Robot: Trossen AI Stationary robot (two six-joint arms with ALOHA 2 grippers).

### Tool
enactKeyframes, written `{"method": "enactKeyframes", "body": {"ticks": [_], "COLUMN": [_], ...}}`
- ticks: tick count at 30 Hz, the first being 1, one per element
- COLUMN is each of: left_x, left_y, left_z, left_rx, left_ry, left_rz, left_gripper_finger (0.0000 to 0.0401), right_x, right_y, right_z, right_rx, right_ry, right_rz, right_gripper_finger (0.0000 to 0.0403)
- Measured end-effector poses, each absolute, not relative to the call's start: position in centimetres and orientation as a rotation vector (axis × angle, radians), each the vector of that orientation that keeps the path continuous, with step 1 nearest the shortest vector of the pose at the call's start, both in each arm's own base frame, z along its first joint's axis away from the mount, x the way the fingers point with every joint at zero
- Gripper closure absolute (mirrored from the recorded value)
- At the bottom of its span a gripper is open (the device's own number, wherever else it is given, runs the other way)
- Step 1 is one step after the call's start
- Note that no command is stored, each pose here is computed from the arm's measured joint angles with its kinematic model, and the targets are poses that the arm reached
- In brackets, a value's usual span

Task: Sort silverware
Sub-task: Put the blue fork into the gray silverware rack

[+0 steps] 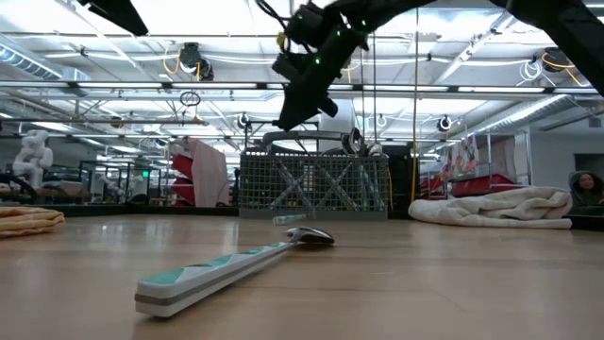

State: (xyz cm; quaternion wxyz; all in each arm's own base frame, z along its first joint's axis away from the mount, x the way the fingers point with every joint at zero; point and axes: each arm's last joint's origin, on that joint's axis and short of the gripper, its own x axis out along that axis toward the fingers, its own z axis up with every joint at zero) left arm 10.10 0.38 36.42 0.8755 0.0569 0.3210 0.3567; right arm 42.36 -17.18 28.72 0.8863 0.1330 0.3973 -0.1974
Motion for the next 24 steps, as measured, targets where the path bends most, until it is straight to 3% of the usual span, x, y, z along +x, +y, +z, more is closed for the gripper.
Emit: {"method": "enactKeyframes", "body": {"ticks": [4, 9, 15, 24], "left_x": [10.1, 10.1, 10.2, 10.2], "left_y": [0.4, 0.4, 0.3, 0.3], "left_z": [36.4, 36.4, 36.5, 36.4], "left_rx": [0.117, 0.072, 0.037, 0.000], "left_ry": [0.669, 0.648, 0.631, 0.628], "left_rz": [0.745, 0.760, 0.766, 0.752], "left_gripper_finger": [0.0177, 0.0177, 0.0177, 0.0177], "right_x": [42.6, 42.2, 40.9, 41.5], "right_y": [-13.4, -10.0, -9.5, -10.8], "right_z": [27.9, 24.7, 20.1, 18.7], "right_rx": [0.330, 0.560, 0.903, 1.114], "right_ry": [0.964, 1.090, 1.082, 0.911], "right_rz": [-0.376, -0.556, -0.842, -0.936], "right_gripper_finger": [0.0269, 0.0230, 0.0221, 0.0220]}}
